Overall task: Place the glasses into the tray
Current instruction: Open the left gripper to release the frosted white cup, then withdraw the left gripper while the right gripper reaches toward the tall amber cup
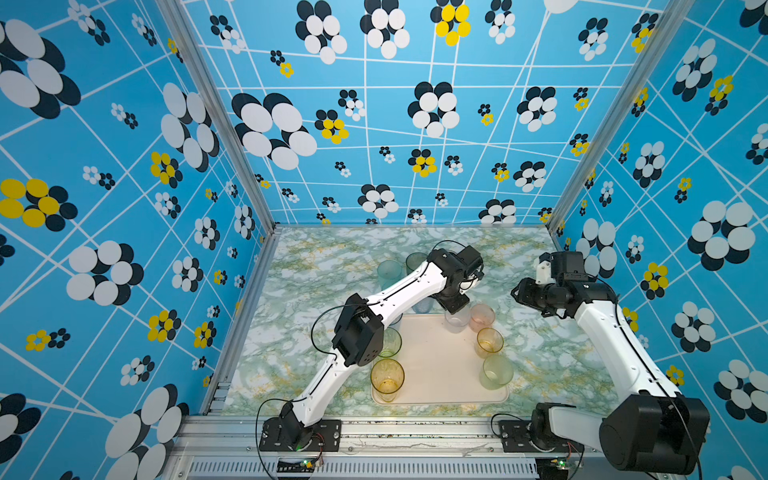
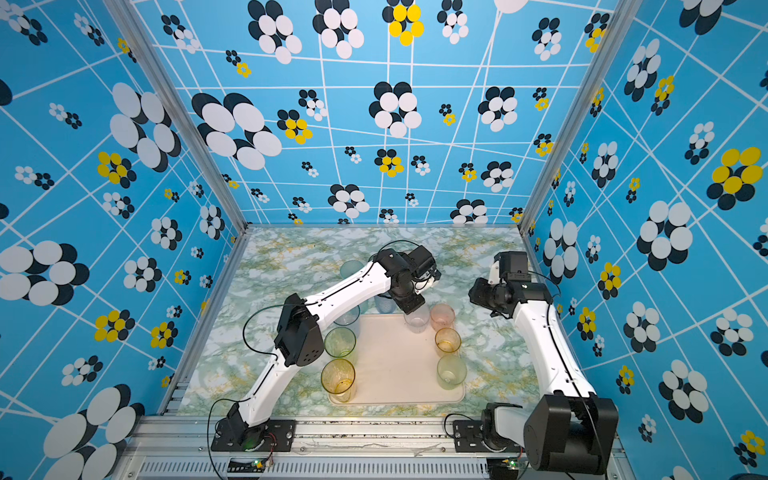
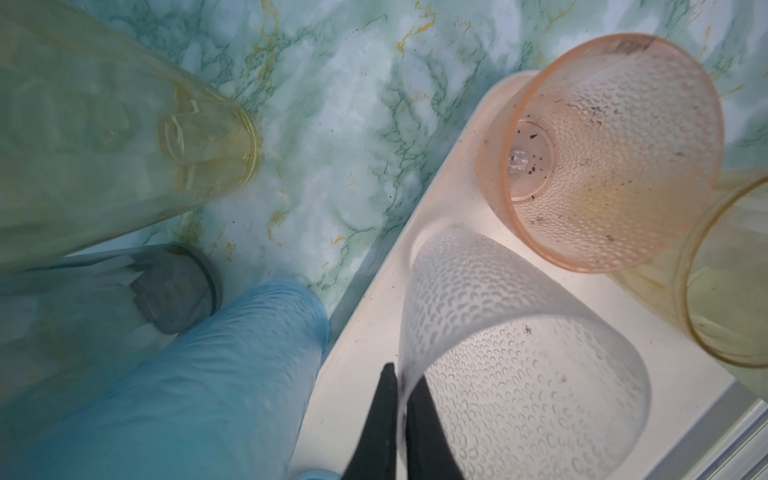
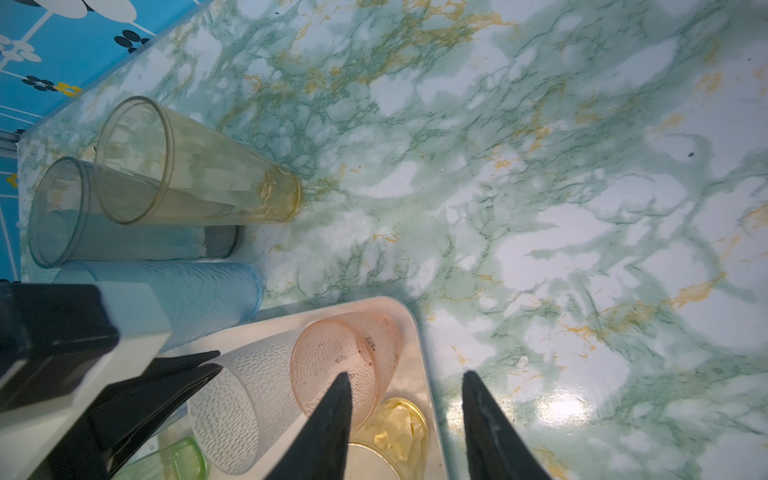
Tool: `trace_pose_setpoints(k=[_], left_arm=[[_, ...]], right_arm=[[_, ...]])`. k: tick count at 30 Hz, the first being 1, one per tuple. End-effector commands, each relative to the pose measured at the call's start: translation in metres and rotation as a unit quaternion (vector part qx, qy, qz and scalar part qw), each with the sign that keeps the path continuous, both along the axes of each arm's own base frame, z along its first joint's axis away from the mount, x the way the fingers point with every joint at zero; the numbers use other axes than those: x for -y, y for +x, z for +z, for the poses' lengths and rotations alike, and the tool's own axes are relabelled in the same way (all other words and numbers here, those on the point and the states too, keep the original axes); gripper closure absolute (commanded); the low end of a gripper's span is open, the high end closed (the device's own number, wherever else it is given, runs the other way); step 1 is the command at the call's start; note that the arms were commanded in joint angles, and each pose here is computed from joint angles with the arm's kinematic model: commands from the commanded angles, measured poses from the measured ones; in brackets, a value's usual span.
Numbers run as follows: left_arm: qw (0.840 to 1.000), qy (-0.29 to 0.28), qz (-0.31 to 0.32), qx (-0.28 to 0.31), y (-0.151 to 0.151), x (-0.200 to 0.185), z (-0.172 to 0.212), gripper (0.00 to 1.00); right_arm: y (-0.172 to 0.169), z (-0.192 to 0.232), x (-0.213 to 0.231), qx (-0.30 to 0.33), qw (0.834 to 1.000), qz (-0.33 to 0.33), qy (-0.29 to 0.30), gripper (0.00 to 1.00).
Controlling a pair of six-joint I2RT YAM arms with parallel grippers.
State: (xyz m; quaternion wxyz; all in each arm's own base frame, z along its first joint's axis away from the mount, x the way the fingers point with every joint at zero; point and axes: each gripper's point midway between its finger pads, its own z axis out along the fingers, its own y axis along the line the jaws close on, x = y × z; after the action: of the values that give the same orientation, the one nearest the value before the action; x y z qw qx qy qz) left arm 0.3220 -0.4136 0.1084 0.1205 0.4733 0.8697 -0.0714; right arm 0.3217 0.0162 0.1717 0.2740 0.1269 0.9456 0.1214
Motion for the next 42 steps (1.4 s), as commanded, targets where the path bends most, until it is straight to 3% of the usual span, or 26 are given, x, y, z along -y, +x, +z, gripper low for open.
trace_pose_setpoints(k=[1,7,16,27,42], left_arm=[[1.000,0.012,-0.007,-0.005,0.000,-0.001,-0.007,0.97],[1.000,0.015,-0.008,-0.002,0.002,0.000,-0.008,0.95],[1.000,0.008,-0.005,0.004,0.004,0.003,-0.004,0.80],[1.000,-0.014,-0.004,0.017,0.006,0.009,0.011,0.78],[0.992,-0.097,-0.009,0.085,0.008,0.013,0.075,0.75]], right_arm=[[0.001,0.004,0.000,-0.005,1.000,-0.002,-0.004,0.54],[0.001,0.002,0.000,-0.008,1.000,-0.002,-0.005,0.54],[0.002,0.002,-0.001,-0.007,1.000,0.001,-0.004,0.54],[0.001,0.001,-0.001,-0.009,1.000,0.001,-0.004,0.54],[-0.001,-0.002,-0.001,-0.015,1.000,0.005,-0.007,0.54]])
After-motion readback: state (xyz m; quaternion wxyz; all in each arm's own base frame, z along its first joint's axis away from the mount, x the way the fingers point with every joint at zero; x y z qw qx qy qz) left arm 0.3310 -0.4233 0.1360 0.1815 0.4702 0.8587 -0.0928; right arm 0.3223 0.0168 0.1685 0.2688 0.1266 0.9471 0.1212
